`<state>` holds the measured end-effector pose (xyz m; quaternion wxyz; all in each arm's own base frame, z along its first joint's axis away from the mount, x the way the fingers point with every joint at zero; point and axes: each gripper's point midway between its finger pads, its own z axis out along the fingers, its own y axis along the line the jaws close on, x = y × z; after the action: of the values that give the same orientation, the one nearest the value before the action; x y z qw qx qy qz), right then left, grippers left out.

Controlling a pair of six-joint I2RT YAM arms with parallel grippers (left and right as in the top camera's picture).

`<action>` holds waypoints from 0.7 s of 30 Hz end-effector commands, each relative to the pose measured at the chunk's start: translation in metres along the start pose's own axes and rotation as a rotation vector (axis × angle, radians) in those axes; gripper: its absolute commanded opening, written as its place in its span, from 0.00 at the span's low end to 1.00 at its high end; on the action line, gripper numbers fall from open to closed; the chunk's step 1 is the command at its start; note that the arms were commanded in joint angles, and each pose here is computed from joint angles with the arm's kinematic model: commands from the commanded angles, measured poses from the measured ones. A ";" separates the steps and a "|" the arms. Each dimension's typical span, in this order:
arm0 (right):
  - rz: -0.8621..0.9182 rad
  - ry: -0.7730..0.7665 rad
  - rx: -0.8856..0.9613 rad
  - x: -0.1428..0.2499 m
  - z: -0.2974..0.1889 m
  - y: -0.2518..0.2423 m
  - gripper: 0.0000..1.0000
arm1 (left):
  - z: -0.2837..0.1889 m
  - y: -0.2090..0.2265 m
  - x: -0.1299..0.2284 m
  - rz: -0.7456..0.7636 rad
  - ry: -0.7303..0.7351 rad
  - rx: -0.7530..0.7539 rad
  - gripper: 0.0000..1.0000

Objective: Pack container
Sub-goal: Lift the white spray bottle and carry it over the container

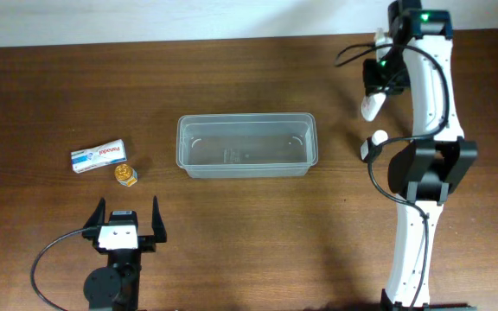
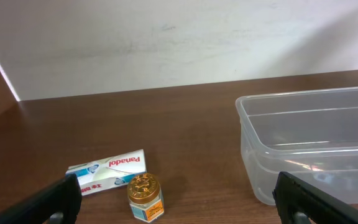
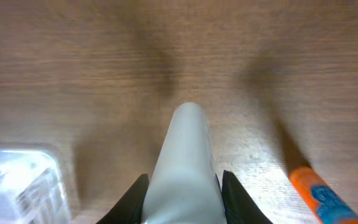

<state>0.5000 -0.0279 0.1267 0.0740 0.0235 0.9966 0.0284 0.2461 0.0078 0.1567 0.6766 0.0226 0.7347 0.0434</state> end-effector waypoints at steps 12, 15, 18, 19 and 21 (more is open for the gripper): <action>-0.063 -0.269 -0.384 -0.003 -0.135 0.085 0.15 | 0.000 -0.001 0.001 0.016 -0.001 0.005 0.99; -0.092 -0.301 -0.398 0.003 -0.155 0.100 0.19 | 0.000 -0.001 0.001 0.016 0.000 0.005 0.99; -0.142 -0.338 -0.411 0.013 -0.177 0.120 0.20 | 0.000 -0.001 0.001 0.016 -0.001 0.005 0.99; -0.159 -0.348 -0.414 0.016 -0.183 0.127 0.21 | 0.000 -0.001 0.001 0.016 -0.001 0.005 0.99; -0.195 -0.366 -0.425 0.024 -0.196 0.142 0.20 | 0.000 -0.001 0.001 0.016 -0.001 0.005 0.99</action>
<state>0.4775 0.0765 0.2758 0.2147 -0.0494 0.9551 0.1983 0.2461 0.0078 0.1567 0.6766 0.0226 0.7347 0.0434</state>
